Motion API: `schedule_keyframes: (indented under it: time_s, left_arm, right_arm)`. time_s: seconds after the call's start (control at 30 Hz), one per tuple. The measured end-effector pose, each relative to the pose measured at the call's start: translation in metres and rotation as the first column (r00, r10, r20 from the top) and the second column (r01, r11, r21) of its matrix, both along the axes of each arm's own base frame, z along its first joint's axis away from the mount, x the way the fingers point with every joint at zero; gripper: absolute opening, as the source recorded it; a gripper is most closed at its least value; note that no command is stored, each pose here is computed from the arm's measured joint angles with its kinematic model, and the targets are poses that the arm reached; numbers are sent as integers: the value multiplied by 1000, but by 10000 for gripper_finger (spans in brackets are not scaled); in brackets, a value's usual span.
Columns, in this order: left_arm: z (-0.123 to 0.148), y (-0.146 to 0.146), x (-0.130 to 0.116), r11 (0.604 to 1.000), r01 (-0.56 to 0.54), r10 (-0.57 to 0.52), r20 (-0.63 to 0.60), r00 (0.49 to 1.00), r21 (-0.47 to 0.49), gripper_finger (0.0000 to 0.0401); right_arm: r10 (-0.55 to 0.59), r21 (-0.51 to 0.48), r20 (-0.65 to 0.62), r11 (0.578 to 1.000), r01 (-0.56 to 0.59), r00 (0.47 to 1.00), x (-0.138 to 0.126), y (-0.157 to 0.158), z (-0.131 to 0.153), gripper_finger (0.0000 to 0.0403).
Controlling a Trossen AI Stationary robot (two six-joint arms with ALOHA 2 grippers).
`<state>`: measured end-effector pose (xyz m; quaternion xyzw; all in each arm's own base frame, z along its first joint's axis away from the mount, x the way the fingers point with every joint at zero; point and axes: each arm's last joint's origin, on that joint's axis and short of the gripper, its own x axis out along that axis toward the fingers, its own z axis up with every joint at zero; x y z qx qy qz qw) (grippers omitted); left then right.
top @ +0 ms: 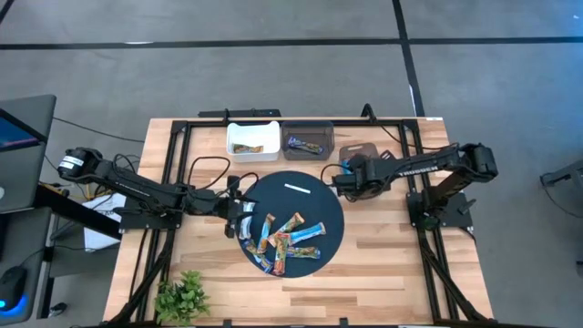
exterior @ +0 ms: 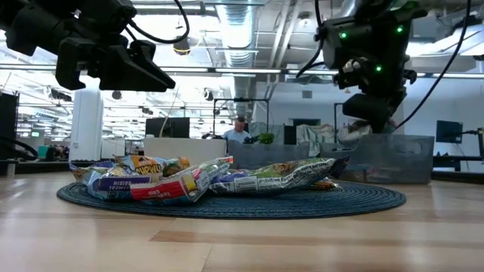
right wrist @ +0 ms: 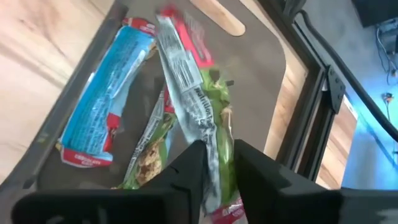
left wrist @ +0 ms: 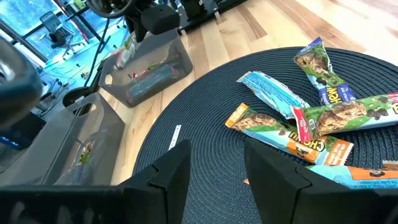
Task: Pick and place Granola Bars by type
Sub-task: Put the red granola bar into the bottom black bin, then put the yellow granola bar into the white bin
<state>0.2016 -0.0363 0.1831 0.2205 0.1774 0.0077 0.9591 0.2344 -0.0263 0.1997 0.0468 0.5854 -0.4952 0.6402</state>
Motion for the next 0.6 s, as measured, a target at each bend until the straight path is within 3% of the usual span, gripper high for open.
schedule_keyframes:
  time_s: [0.37, 0.5, 0.6]
  left_arm:
    - [0, 0, 0, 1000, 1, -1, 0, 1000, -1, 146]
    - [0, -3, 0, 995, 67, -67, -2, 998, -78, 146]
    - [1, -5, 1, 978, 111, -113, 1, 994, -174, 146]
  right_arm:
    - [42, -28, -31, 999, -43, 999, 0, -1, 1, 172]
    - [129, -173, -4, 977, -128, 992, -1, 12, 10, 192]
    - [202, -327, 58, 929, -173, 978, -4, 28, 21, 199]
